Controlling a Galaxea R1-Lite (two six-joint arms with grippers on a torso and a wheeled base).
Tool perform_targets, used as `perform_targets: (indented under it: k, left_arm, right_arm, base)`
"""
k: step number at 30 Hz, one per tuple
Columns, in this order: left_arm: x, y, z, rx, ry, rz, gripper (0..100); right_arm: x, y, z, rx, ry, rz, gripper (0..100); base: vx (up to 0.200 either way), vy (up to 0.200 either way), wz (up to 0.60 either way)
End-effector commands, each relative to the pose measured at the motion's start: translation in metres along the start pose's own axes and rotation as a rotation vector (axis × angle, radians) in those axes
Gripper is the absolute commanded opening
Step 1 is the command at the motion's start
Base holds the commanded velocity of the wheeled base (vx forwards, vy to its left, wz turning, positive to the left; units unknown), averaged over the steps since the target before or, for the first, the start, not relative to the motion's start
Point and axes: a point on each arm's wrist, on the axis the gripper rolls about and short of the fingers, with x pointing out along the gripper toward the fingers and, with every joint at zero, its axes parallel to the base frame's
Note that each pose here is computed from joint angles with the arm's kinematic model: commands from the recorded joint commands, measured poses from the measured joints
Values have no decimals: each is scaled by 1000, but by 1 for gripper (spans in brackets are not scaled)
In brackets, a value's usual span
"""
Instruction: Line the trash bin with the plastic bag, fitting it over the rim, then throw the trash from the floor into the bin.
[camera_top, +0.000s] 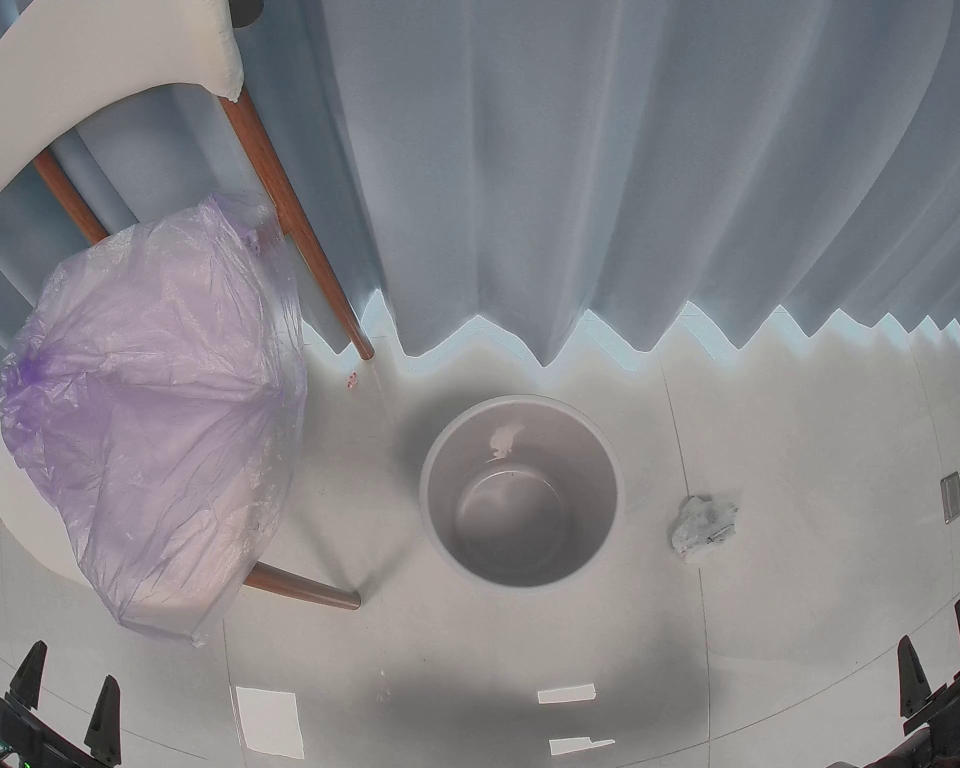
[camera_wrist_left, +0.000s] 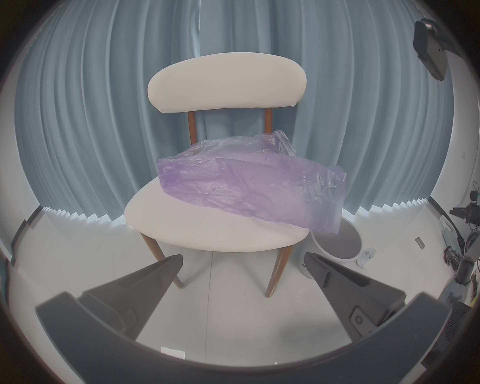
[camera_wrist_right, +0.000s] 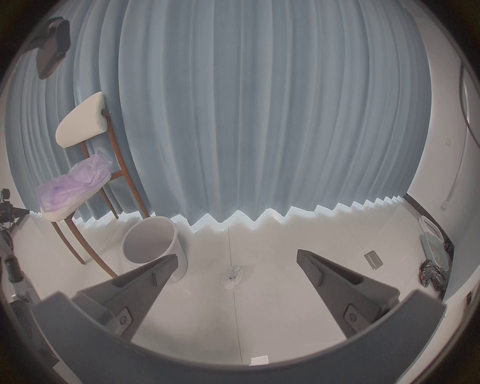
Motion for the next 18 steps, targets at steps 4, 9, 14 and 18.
perform_targets:
  k: [4,9,14,18]
  left_arm:
    - [-1,-1,9,55,-142,-45,100]
    - [-1,-1,10,121,-151,-46,100]
    - [-1,-1,7,124,-119,-51,100]
    - [-1,-2,8,181,-133,-53,100]
  right_arm:
    - [0,0,-5,0,0,1,100]
    - [0,0,-5,0,0,1,100]
    - [0,0,-5,0,0,1,100]
    - [0,0,-5,0,0,-1,100]
  base:
    - [0,0,0]
    - [0,0,0]
    - [0,0,0]
    - [0,0,0]
